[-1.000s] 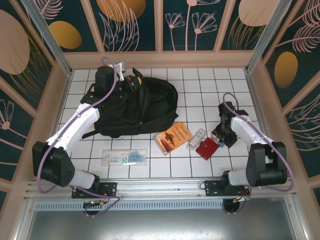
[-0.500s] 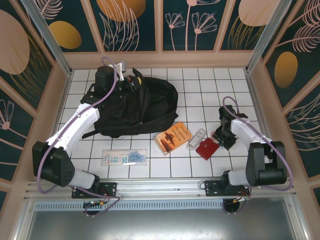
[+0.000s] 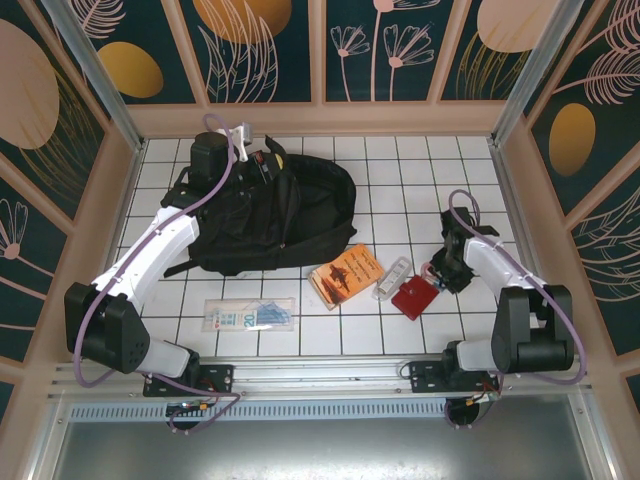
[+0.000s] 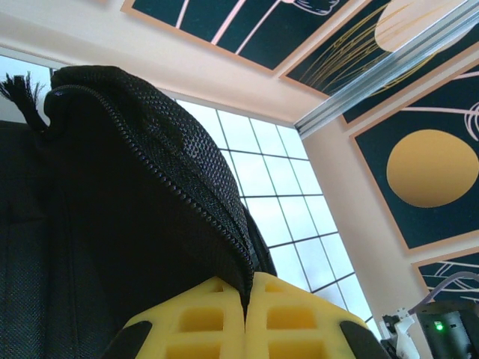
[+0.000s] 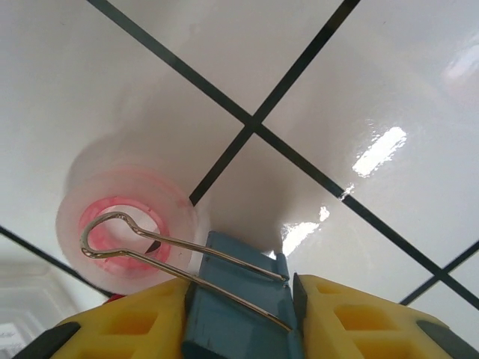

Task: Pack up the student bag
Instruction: Pick up the personal item from the middle-right of the table, then place the personal item in the student bag.

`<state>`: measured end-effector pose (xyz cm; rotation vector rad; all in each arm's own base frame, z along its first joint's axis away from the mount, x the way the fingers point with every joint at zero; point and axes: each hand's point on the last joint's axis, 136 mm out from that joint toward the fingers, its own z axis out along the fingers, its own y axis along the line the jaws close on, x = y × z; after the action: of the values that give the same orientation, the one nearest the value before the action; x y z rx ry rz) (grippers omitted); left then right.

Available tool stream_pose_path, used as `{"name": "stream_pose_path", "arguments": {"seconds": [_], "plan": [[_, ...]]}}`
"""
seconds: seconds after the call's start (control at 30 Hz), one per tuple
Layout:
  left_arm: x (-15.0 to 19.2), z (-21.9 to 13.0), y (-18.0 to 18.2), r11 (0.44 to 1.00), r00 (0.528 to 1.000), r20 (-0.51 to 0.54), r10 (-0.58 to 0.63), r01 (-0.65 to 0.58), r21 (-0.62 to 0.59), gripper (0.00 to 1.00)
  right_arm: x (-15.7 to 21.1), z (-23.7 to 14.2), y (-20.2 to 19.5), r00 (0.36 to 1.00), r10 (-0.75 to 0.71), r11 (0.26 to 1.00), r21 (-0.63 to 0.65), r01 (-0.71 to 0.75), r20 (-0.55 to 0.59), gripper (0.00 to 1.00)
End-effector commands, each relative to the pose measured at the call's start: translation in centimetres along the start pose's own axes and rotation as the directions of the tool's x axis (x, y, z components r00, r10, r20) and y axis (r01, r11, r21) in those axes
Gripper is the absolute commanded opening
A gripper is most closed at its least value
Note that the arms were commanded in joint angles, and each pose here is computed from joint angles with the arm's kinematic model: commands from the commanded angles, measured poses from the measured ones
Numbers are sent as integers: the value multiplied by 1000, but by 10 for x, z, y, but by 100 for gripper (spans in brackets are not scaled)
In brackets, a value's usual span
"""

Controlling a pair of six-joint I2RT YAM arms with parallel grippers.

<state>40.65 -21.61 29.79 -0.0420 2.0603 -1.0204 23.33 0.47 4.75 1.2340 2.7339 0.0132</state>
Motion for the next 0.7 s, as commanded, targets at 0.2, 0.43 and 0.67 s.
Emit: {"name": "stream_pose_path", "arguments": {"seconds": [0.2,0.43,0.67], "plan": [[-21,-8,-32,992,997,42,63,-67,104,0,-16,-103,86,982,-134,929,-330,171,131,31],[-28,-18,-45,989,995,47,83,-88,120,0,7,-181,192,924,-302,761,-524,383,236,28],[-32,-23,-60,982,996,33,86,-90,167,0,51,-221,281,858,-424,587,-633,505,290,29]]}}
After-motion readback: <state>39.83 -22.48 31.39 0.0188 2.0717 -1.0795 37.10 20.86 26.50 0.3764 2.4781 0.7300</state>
